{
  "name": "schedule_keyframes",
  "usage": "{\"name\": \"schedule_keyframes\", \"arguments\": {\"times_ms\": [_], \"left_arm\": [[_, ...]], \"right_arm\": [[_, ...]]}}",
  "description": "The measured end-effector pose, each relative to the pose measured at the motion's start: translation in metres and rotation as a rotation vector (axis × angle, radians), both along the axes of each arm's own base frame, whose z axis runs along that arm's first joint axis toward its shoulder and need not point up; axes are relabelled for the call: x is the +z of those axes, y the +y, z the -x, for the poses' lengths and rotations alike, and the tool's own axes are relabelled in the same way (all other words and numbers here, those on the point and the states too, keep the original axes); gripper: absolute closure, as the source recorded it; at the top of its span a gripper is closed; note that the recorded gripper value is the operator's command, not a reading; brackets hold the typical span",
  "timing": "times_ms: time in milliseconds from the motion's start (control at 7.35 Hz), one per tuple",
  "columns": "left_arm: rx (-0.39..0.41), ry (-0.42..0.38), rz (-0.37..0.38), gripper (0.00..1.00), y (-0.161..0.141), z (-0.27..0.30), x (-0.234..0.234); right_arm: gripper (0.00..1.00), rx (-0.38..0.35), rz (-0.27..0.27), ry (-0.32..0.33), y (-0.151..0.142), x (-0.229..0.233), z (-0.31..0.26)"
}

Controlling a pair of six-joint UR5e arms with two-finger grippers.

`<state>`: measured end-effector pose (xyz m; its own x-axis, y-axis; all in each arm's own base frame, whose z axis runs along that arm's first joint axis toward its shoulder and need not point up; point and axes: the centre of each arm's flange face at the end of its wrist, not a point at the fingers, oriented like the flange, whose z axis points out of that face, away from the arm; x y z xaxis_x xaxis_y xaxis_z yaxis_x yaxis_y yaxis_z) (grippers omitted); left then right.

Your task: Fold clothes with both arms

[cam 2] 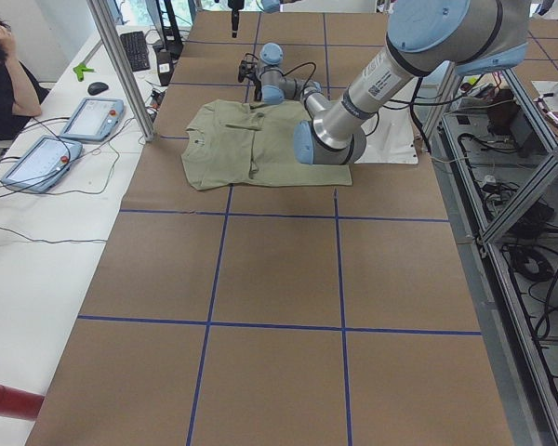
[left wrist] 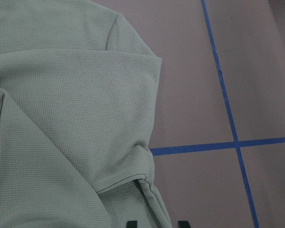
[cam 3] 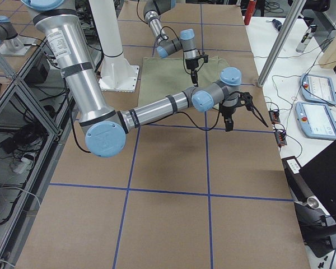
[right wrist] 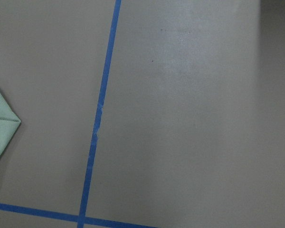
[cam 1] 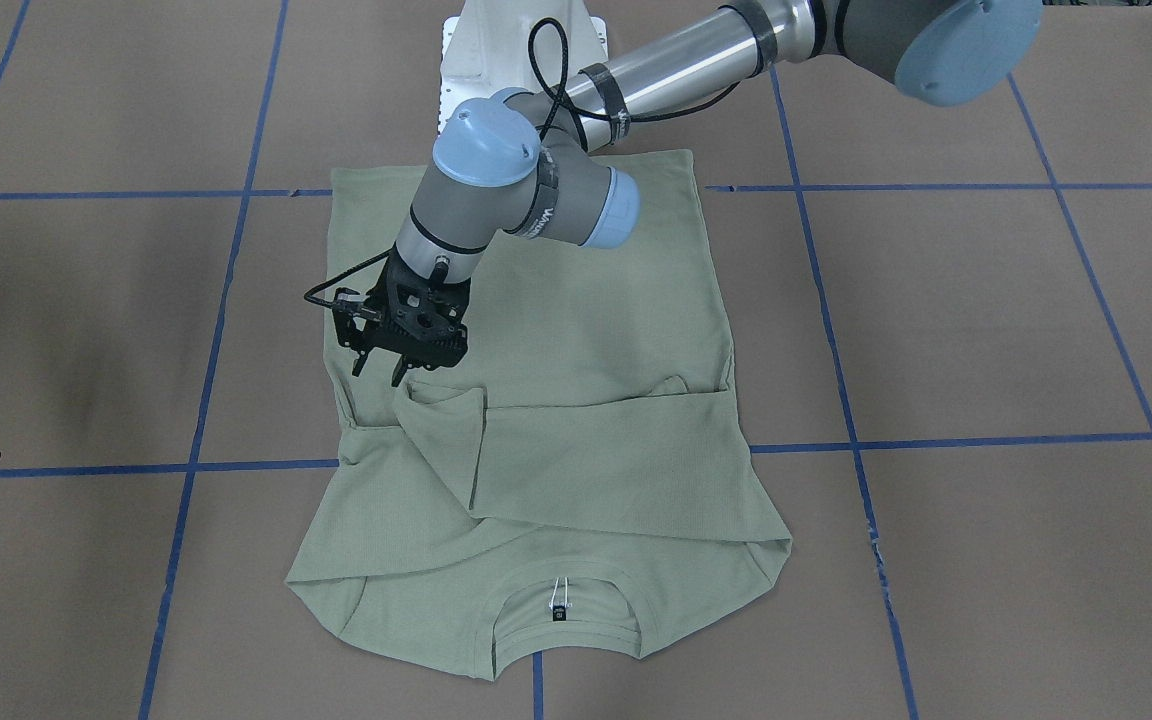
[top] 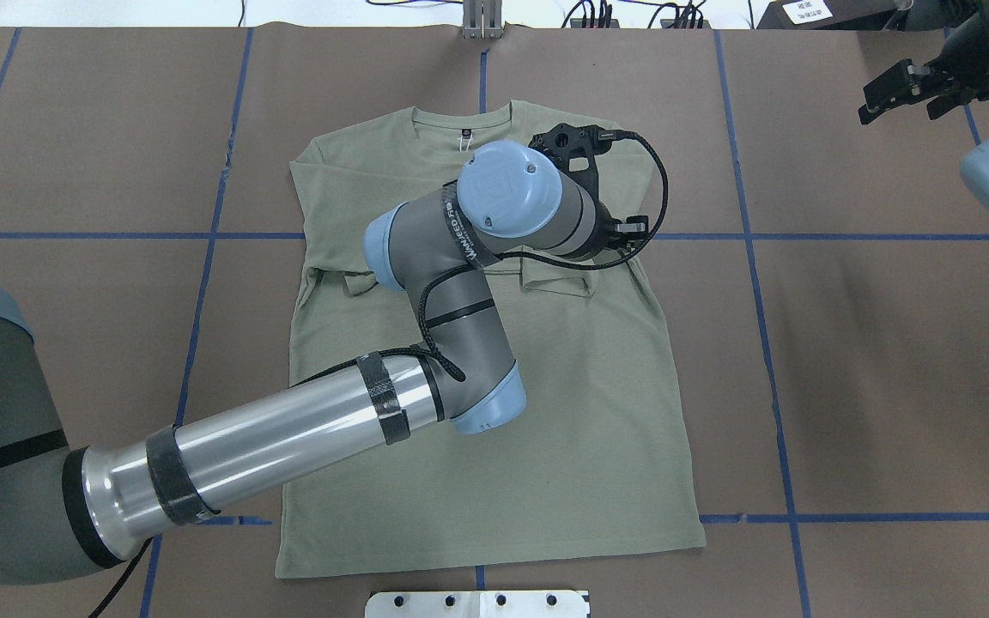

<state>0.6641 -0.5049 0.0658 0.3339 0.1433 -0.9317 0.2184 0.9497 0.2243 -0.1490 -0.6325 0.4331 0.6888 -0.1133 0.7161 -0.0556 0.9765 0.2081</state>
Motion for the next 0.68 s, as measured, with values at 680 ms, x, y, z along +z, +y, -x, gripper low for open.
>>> {"name": "schedule_keyframes", "arguments": {"times_ms": [680], "left_arm": [[0.114,-0.206,-0.059,0.0,-0.074,0.123,0.067]], "right_arm": [[0.01,0.051,0.067,-0.087,0.005,-0.088,0.107]]}}
